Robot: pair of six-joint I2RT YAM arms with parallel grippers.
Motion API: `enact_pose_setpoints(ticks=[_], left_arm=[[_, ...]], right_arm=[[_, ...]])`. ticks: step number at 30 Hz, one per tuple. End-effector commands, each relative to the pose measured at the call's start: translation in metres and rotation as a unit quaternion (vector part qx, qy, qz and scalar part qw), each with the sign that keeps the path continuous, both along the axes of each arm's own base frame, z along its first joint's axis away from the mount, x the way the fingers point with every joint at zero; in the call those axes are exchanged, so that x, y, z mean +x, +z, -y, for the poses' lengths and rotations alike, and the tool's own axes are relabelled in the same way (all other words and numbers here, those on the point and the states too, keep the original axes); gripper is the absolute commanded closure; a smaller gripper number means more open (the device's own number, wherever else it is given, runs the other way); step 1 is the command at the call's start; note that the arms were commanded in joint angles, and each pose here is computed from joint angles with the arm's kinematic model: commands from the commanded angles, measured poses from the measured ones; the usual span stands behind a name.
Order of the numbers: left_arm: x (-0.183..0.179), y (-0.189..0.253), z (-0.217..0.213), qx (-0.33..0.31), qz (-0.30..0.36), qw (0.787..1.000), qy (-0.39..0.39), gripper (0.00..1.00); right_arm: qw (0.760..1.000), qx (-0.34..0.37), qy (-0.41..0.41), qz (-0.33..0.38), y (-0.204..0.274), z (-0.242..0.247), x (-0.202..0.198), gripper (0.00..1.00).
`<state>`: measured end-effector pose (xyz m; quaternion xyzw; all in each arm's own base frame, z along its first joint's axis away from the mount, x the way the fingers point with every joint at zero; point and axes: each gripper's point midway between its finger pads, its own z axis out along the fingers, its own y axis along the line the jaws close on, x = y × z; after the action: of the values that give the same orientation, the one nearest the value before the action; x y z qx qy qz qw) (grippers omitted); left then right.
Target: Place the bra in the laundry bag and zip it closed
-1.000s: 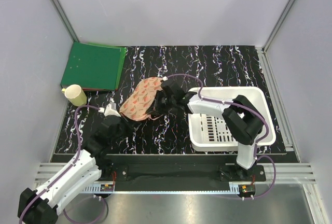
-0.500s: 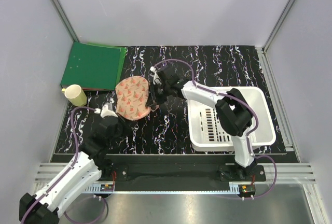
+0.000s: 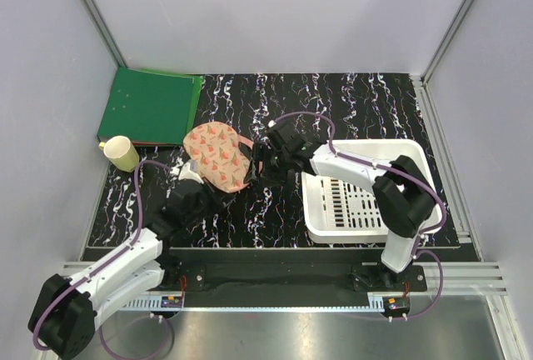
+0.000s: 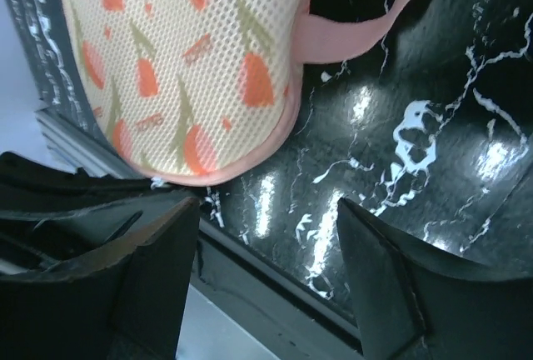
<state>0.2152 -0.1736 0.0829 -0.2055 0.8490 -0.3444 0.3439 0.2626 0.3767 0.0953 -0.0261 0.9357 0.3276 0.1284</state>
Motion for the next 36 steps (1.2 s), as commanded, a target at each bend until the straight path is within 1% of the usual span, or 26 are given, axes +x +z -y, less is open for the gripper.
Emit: enact_pose_setpoints(ticks=[1, 2, 3, 5, 9, 12, 14, 15, 16, 18, 20, 22, 23, 24, 25, 27, 29, 31, 32, 34, 36], left_arm=[[0.015, 0.045, 0.018, -0.043, 0.06, 0.997, -0.016, 1.0], [0.014, 0.045, 0.019, -0.046, 0.059, 0.997, -0.017, 1.0], [0.015, 0.046, 0.019, -0.048, 0.06, 0.997, -0.016, 1.0], [0.014, 0.046, 0.02, -0.051, 0.059, 0.997, -0.017, 1.0], [0.015, 0.054, 0.024, -0.06, 0.067, 0.996, -0.02, 1.0], [0.016, 0.06, 0.027, -0.059, 0.073, 0.995, -0.027, 1.0], [0.017, 0.06, 0.029, -0.053, 0.072, 0.995, -0.033, 1.0], [0.017, 0.061, 0.03, -0.053, 0.072, 0.995, -0.035, 1.0], [0.018, 0.061, 0.031, -0.051, 0.071, 0.995, -0.038, 1.0], [0.018, 0.058, 0.032, -0.044, 0.066, 0.996, -0.042, 1.0], [0.022, 0.057, 0.029, -0.031, 0.067, 0.997, -0.037, 1.0], [0.024, 0.053, 0.022, -0.006, 0.059, 0.998, -0.032, 1.0], [0.021, 0.041, 0.012, 0.016, 0.034, 0.999, -0.022, 1.0], [0.022, 0.038, 0.007, 0.024, 0.028, 0.999, -0.017, 1.0], [0.029, 0.036, -0.006, 0.035, 0.027, 0.999, 0.002, 1.0], [0.028, 0.026, -0.025, 0.054, 0.004, 0.998, 0.024, 1.0], [0.032, 0.018, -0.053, 0.082, -0.015, 0.994, 0.064, 1.0], [0.035, 0.013, -0.07, 0.092, -0.025, 0.991, 0.091, 1.0], [0.034, 0.009, -0.075, 0.097, -0.034, 0.99, 0.098, 1.0], [0.034, 0.002, -0.084, 0.104, -0.044, 0.987, 0.111, 1.0], [0.038, -0.002, -0.086, 0.109, -0.046, 0.986, 0.114, 1.0]], right_arm=[[0.996, 0.078, -0.041, 0.019, 0.038, -0.017, 0.007, 0.25], [0.994, 0.102, -0.038, 0.016, 0.043, -0.024, 0.006, 0.25], [0.993, 0.111, -0.049, -0.002, 0.038, -0.027, 0.004, 0.25], [0.989, 0.135, -0.054, -0.007, 0.037, -0.037, 0.005, 0.26], [0.986, 0.149, -0.071, -0.04, 0.029, -0.046, 0.005, 0.3], [0.983, 0.16, -0.078, -0.036, 0.03, -0.051, 0.01, 0.34], [0.984, 0.154, -0.088, -0.028, 0.027, -0.05, 0.016, 0.41], [0.984, 0.153, -0.089, -0.024, 0.027, -0.05, 0.018, 0.46], [0.984, 0.15, -0.092, -0.019, 0.025, -0.049, 0.02, 0.62], [0.986, 0.139, -0.095, -0.019, 0.017, -0.045, 0.028, 0.81], [0.987, 0.133, -0.089, -0.021, 0.009, -0.038, 0.033, 0.94], [0.988, 0.125, -0.086, -0.015, 0.005, -0.031, 0.037, 0.96], [0.991, 0.11, -0.077, -0.013, 0.001, -0.026, 0.036, 0.97], [0.991, 0.105, -0.08, -0.013, 0.0, -0.018, 0.041, 0.98], [0.992, 0.107, -0.07, -0.018, 0.0, -0.016, 0.04, 0.99], [0.992, 0.106, -0.065, -0.017, -0.002, -0.005, 0.047, 1.0], [0.993, 0.11, -0.044, -0.014, 0.001, -0.001, 0.049, 1.0], [0.993, 0.109, -0.029, -0.021, 0.0, 0.003, 0.049, 1.0], [0.994, 0.109, -0.014, -0.013, 0.001, 0.001, 0.052, 1.0], [0.995, 0.1, 0.0, -0.021, -0.004, 0.001, 0.049, 1.0], [0.995, 0.1, 0.016, -0.01, 0.001, -0.002, 0.052, 1.0]])
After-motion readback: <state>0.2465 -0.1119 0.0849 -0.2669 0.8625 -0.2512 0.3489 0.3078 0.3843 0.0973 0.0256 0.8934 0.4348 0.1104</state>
